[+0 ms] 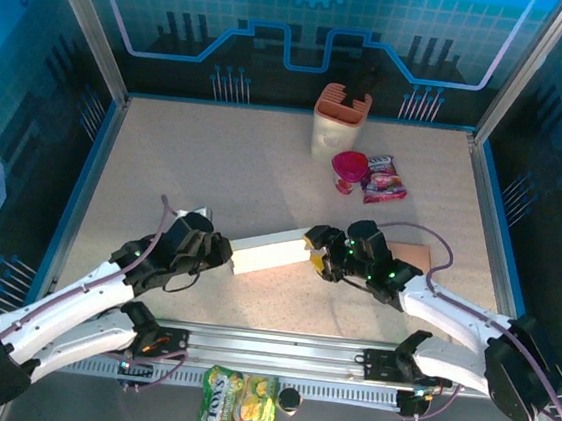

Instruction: Fold the paper box

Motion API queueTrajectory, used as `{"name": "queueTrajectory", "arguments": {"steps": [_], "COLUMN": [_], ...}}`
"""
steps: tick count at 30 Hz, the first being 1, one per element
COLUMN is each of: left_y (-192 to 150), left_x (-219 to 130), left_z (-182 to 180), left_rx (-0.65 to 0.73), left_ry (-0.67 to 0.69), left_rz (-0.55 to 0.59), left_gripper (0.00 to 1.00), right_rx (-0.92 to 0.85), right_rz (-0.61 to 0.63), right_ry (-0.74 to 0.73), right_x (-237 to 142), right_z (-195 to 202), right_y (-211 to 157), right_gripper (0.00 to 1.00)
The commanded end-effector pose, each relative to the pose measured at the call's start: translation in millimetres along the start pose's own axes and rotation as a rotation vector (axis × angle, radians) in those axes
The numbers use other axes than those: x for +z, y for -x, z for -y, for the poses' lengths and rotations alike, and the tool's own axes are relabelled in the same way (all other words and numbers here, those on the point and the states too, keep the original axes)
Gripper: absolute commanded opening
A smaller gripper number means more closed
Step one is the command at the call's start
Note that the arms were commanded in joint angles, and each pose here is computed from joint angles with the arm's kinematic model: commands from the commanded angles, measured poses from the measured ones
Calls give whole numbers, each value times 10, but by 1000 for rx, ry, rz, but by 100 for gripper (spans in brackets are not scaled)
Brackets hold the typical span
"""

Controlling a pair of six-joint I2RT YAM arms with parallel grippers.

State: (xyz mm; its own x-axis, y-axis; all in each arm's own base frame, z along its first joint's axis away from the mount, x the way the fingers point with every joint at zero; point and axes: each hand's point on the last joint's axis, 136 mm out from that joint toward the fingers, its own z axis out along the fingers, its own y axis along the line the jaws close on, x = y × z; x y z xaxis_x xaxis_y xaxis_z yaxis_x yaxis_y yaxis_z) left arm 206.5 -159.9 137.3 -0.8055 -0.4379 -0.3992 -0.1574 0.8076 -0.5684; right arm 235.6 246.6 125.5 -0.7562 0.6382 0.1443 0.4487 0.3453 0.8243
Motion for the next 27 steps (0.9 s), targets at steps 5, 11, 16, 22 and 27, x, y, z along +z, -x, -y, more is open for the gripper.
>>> {"name": "queueTrajectory", "arguments": {"steps": [5, 11, 16, 22, 27], "left_y": [-208, -316, -522, -626, -614], "left_x": [26, 3, 195, 429, 428], "left_z": [-64, -59, -69, -91, -44], "left_rx": [106, 168, 190, 182, 168], "left_ry": [80, 99, 111, 132, 115], "left_rz": [-31, 14, -14, -23, -18], "left_gripper": [9, 9, 13, 20, 24], "right_rx": [-8, -49, -94, -51, -85], "right_rz": [-18, -34, -61, -148, -145], "right_ry": [-33, -25, -53, -115, -224], "right_x": [133, 208, 215, 290, 189], "right_z": [-141, -130, 95, 512, 790], "right_y": [-141, -133, -113, -110, -92], "right_gripper": [80, 83, 83, 84, 87]}}
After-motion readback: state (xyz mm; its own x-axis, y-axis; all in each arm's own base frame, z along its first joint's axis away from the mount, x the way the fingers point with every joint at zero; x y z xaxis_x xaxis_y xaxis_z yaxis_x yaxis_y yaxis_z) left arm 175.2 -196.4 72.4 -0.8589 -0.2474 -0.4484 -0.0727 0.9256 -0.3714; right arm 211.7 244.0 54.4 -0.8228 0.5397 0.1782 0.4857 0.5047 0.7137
